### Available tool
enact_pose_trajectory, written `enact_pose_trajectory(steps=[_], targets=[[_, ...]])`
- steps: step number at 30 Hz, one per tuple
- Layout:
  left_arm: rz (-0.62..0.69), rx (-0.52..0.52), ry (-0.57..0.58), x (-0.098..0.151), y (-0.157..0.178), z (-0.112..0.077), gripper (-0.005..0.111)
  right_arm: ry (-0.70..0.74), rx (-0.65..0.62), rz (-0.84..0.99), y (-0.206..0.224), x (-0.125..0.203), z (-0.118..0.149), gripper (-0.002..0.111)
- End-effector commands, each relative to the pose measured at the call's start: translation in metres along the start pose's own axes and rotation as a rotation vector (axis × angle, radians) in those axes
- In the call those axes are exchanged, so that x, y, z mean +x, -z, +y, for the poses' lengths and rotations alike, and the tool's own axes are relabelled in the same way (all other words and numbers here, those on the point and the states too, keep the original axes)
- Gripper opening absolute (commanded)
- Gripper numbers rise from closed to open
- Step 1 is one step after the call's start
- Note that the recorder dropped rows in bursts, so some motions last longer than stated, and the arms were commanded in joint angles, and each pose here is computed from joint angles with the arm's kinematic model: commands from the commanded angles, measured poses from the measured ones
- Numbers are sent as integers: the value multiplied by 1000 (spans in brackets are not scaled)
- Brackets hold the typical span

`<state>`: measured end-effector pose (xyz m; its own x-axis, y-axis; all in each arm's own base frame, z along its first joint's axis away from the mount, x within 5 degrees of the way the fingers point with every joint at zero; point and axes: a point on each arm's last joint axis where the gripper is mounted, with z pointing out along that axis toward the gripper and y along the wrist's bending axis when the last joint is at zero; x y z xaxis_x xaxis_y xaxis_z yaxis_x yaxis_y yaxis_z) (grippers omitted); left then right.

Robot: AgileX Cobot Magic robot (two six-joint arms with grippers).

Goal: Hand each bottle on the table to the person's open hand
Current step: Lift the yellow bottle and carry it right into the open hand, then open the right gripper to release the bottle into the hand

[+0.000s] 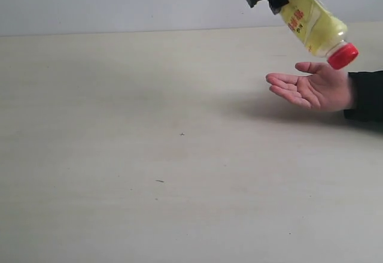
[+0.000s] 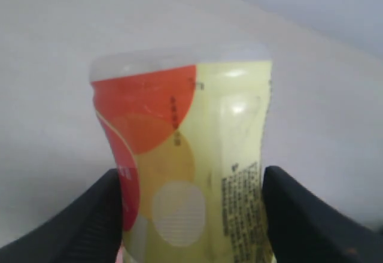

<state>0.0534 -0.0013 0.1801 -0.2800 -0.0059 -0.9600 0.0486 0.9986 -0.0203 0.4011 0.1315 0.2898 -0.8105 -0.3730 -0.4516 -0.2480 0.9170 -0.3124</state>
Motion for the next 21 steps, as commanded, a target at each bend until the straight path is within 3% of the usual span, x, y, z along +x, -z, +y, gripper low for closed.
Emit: enact_pose_trajectory(steps=[1,8,14,21], targets=[[-14,2,11,-1,0,0,0,-128,-154,112,-4,13,-31,0],[-14,2,11,-1,0,0,0,-214,-151,244,-32,25,-36,0],[-14,2,11,-1,0,0,0,-326,-149,241,-65,23,-26,0],[-14,2,11,-1,0,0,0,-328,-139,204,-88,21,-21,0]])
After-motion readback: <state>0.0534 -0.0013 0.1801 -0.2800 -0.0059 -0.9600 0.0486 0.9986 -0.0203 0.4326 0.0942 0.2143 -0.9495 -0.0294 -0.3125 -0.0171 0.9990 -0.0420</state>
